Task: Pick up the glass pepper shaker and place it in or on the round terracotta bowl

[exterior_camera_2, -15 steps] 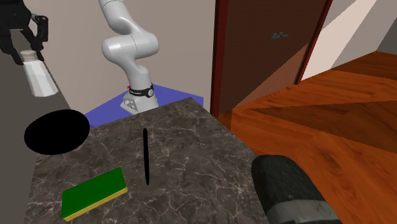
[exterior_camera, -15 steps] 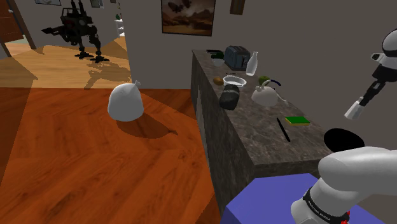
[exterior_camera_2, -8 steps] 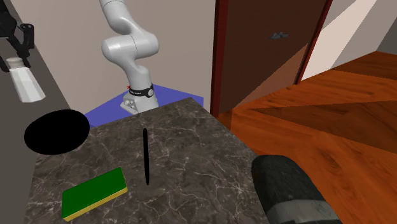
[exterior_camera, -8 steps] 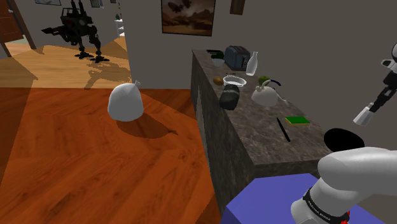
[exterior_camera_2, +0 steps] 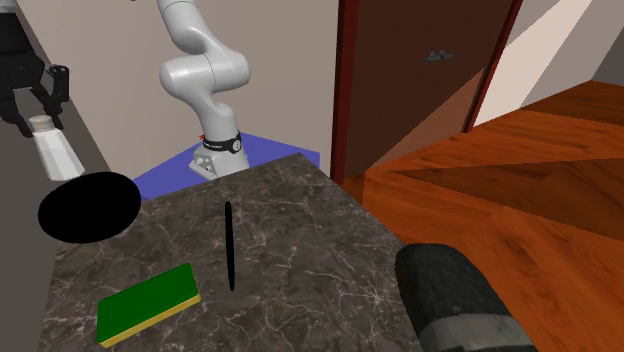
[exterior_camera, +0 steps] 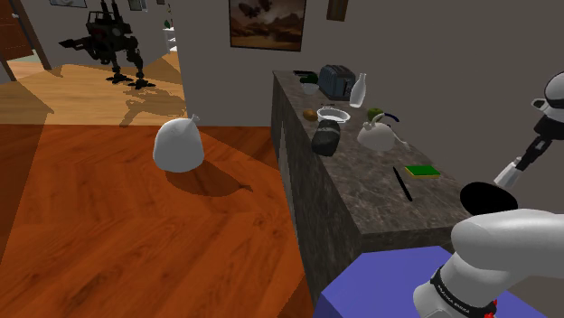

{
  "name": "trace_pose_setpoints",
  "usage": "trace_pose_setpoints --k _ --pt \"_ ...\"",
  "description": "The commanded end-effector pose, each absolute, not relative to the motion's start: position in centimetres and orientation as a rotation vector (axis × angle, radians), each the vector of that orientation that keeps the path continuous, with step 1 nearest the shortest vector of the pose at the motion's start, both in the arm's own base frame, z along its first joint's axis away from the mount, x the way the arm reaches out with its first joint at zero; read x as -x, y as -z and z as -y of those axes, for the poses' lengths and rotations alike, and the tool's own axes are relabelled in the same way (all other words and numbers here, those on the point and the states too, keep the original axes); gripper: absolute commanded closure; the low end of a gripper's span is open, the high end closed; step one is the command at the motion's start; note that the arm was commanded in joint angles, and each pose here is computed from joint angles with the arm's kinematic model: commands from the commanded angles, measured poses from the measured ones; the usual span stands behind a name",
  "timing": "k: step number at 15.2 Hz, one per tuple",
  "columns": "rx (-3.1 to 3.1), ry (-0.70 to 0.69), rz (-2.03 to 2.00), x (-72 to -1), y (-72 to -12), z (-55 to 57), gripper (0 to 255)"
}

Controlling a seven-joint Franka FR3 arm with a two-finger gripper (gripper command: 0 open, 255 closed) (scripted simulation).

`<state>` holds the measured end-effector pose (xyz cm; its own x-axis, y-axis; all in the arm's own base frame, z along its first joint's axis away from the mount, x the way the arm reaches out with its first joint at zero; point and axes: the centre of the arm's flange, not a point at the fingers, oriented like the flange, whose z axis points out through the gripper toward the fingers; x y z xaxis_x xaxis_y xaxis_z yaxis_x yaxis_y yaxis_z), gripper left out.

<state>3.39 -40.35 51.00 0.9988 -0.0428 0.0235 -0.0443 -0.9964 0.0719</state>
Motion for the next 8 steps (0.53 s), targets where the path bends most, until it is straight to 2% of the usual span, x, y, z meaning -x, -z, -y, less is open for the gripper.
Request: trace_pose_setpoints --k 1,8 --pt "-3.068 -0.034 0.067 -3.3 -50.0 40.3 255" --pt "-3.068 -0.034 0.067 -3.3 -46.5 40.3 255"
